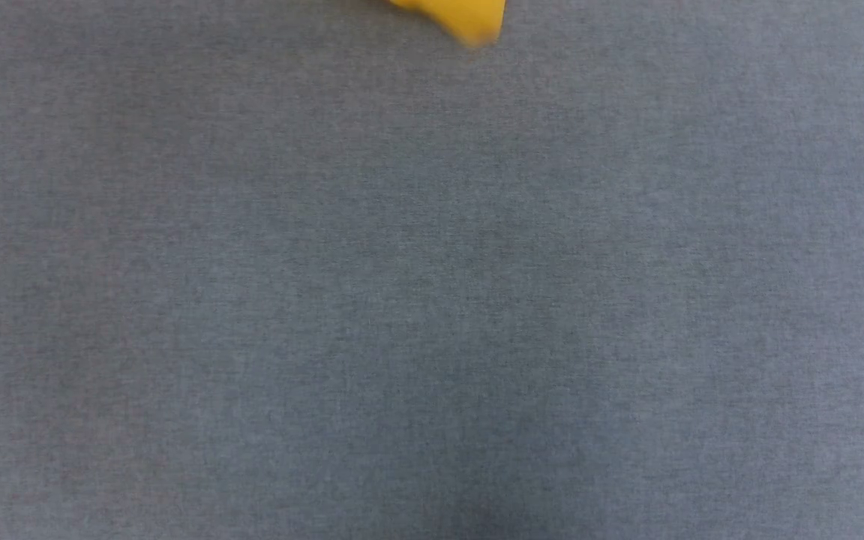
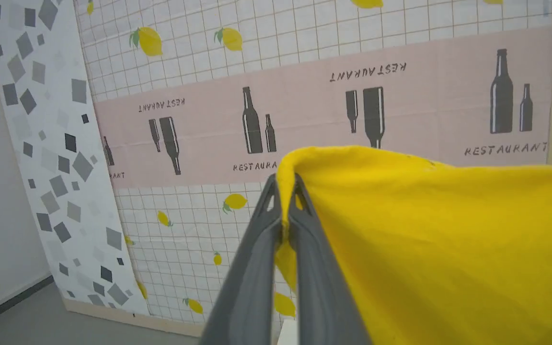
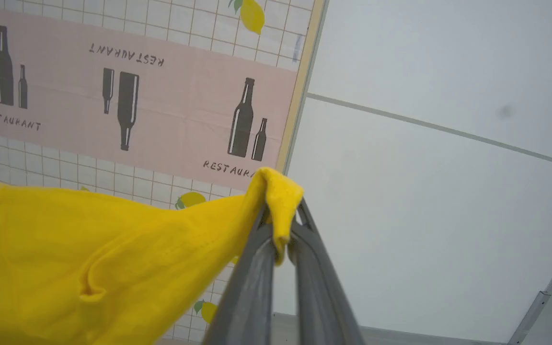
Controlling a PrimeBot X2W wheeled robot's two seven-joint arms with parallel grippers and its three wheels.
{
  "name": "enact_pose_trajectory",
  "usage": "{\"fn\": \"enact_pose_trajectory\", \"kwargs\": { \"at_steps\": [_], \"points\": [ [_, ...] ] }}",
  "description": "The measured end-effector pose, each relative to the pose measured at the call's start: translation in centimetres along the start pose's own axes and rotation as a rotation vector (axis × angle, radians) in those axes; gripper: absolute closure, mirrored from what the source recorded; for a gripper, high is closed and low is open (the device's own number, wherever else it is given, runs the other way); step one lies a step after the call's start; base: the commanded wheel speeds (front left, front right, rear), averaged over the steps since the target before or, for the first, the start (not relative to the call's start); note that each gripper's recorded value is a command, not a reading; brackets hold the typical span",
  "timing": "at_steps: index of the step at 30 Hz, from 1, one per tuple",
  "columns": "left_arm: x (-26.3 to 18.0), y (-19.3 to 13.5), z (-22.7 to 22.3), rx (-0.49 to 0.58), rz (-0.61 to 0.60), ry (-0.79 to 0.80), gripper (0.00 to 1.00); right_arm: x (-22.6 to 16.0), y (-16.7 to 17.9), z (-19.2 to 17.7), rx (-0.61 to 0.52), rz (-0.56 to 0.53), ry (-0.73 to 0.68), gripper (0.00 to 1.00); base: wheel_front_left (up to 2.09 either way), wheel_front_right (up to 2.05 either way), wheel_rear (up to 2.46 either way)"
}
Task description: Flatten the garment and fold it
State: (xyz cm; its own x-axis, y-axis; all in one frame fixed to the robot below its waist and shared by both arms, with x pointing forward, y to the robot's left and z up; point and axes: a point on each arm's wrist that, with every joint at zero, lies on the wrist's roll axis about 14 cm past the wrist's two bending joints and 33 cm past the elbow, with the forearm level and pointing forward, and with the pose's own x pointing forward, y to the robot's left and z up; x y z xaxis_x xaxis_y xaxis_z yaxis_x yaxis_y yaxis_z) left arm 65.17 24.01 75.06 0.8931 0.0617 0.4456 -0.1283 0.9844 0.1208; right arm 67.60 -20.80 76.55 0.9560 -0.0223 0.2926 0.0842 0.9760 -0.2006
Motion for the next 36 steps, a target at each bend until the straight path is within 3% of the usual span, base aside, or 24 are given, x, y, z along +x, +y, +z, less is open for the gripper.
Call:
{"fn": "enact_pose_trajectory", "kwargs": {
  "at_steps": [4,7,11,14,17,24,28,36],
  "points": [
    [1.5,0.2,2.8,-0.036,0.034,-0.135,1.00,0.6,-0.9,3.6,0.013,-0.036,-0.151,1.00,0.00,0.00,0.00],
    [1.7,-0.6,1.7,-0.027,0.002,-0.111,1.00,1.0,-0.6,3.0,0.027,-0.029,-0.160,1.00,0.00,0.00,0.00],
    [0.9,-1.9,-2.6,-0.007,-0.062,-0.002,1.00,1.4,0.9,-1.1,0.055,0.009,-0.076,1.00,0.00,0.00,0.00],
    [-1.9,-3.4,-9.0,0.000,-0.128,0.161,1.00,0.0,2.6,-8.1,0.060,0.057,0.073,1.00,0.00,0.00,0.00],
    [-6.6,-5.0,-14.7,-0.009,-0.201,0.332,1.00,-3.1,4.1,-14.8,0.081,0.108,0.234,1.00,0.00,0.00,0.00],
    [-18.5,-4.4,-21.4,-0.144,-0.196,0.674,1.00,-12.1,5.3,-22.6,0.186,0.177,0.507,1.00,0.00,0.00,0.00],
    [-25.0,-4.1,-21.7,-0.253,-0.160,0.806,1.00,-17.7,4.9,-24.0,0.254,0.192,0.621,1.00,0.00,0.00,0.00],
    [-35.0,-4.4,-17.4,-0.432,-0.097,0.938,1.00,-29.3,1.8,-23.7,0.325,0.151,0.787,1.00,0.00,0.00,0.00]
  ]
}}
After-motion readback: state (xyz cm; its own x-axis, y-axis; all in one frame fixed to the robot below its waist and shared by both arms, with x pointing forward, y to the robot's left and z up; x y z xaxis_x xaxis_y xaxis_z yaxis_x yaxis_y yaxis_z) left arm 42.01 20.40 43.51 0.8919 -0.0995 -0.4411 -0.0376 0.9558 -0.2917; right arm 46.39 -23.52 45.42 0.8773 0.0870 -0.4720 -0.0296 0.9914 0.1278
